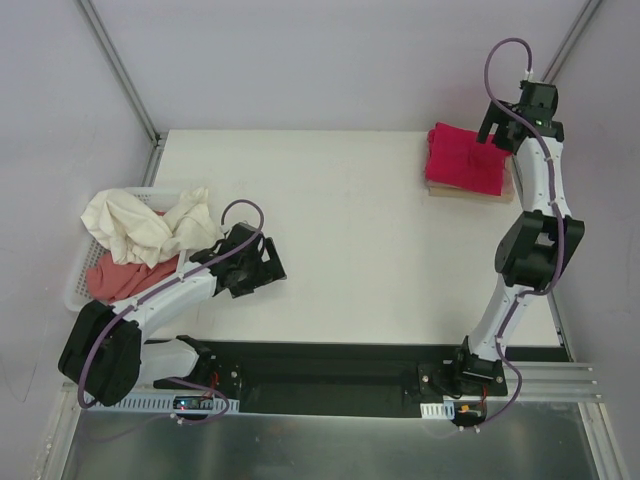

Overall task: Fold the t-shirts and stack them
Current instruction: Put the neatly folded tshirt into the corner of the board with the right arm

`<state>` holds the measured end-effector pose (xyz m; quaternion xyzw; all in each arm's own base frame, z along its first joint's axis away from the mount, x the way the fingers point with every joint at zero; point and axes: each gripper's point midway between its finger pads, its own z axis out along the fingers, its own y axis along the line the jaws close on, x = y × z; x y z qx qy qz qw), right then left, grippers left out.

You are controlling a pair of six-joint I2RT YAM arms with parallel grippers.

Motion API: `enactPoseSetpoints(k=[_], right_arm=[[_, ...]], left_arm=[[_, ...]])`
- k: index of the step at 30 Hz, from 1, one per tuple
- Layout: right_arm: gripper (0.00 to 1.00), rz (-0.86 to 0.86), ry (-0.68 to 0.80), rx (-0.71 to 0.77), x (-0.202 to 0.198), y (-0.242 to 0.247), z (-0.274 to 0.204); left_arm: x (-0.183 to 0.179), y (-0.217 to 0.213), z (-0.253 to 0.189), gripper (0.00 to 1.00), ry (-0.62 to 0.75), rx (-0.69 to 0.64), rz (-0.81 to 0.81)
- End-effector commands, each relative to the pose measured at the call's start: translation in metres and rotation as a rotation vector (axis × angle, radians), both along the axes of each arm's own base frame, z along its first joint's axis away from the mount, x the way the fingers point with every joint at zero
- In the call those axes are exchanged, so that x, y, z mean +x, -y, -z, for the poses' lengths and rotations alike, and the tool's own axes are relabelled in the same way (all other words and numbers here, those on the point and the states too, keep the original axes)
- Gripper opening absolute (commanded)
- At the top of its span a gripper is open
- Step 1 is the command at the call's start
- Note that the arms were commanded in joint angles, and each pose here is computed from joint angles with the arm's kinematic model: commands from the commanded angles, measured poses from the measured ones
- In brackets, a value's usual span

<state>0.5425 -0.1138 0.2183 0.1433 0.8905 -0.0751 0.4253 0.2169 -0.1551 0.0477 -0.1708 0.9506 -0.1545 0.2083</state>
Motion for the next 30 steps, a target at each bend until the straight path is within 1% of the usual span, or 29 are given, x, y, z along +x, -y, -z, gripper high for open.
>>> enactPoseSetpoints(k=[1, 2, 3, 4, 10, 11, 13, 16, 17, 23, 26, 28, 30], right_arm=[[0.97, -0.114, 0.05, 0.292, -0.009, -0.043, -0.008], [0.97, -0.148, 0.057, 0.322, -0.007, -0.05, -0.011], [0.97, -0.184, 0.028, 0.374, -0.005, -0.059, -0.001], [0.97, -0.19, 0.022, 0.383, -0.002, -0.06, 0.0], [0.97, -0.129, -0.004, 0.424, 0.022, -0.04, 0.024], [0.97, -0.119, -0.011, 0.418, 0.028, -0.034, 0.034], [0.97, -0.091, 0.012, 0.377, 0.037, -0.019, 0.033], [0.97, -0.078, 0.041, 0.355, 0.052, -0.003, 0.045], [0.97, -0.075, 0.033, 0.348, 0.057, 0.0, 0.057], [0.97, -0.022, 0.022, 0.275, 0.071, 0.029, 0.089], [0.97, 0.011, 0.042, 0.217, 0.08, 0.046, 0.099], [0.97, -0.001, 0.048, 0.216, 0.084, 0.047, 0.103], [0.97, -0.044, 0.054, 0.248, 0.088, 0.037, 0.107]], left_arm=[[0.006, -0.006, -0.009, 0.99, 0.045, 0.025, 0.005], [0.006, -0.007, -0.008, 0.99, 0.048, 0.027, 0.009], [0.006, -0.007, -0.008, 0.99, 0.046, 0.031, 0.01], [0.005, -0.008, -0.007, 0.99, 0.046, 0.035, 0.012], [0.003, -0.01, -0.004, 0.99, 0.038, 0.042, 0.004], [0.004, -0.01, -0.004, 0.99, 0.038, 0.041, 0.002], [0.004, -0.01, -0.004, 0.99, 0.038, 0.041, 0.001], [0.005, -0.008, -0.004, 0.99, 0.033, 0.039, 0.002], [0.006, -0.007, -0.003, 0.99, 0.027, 0.039, 0.004], [0.002, -0.004, 0.002, 0.99, -0.006, 0.023, -0.003], [0.001, -0.004, 0.002, 0.99, -0.012, 0.018, -0.01], [0.004, -0.002, -0.002, 0.99, -0.005, 0.012, -0.009], [0.005, -0.002, -0.004, 0.99, -0.001, 0.015, -0.008]])
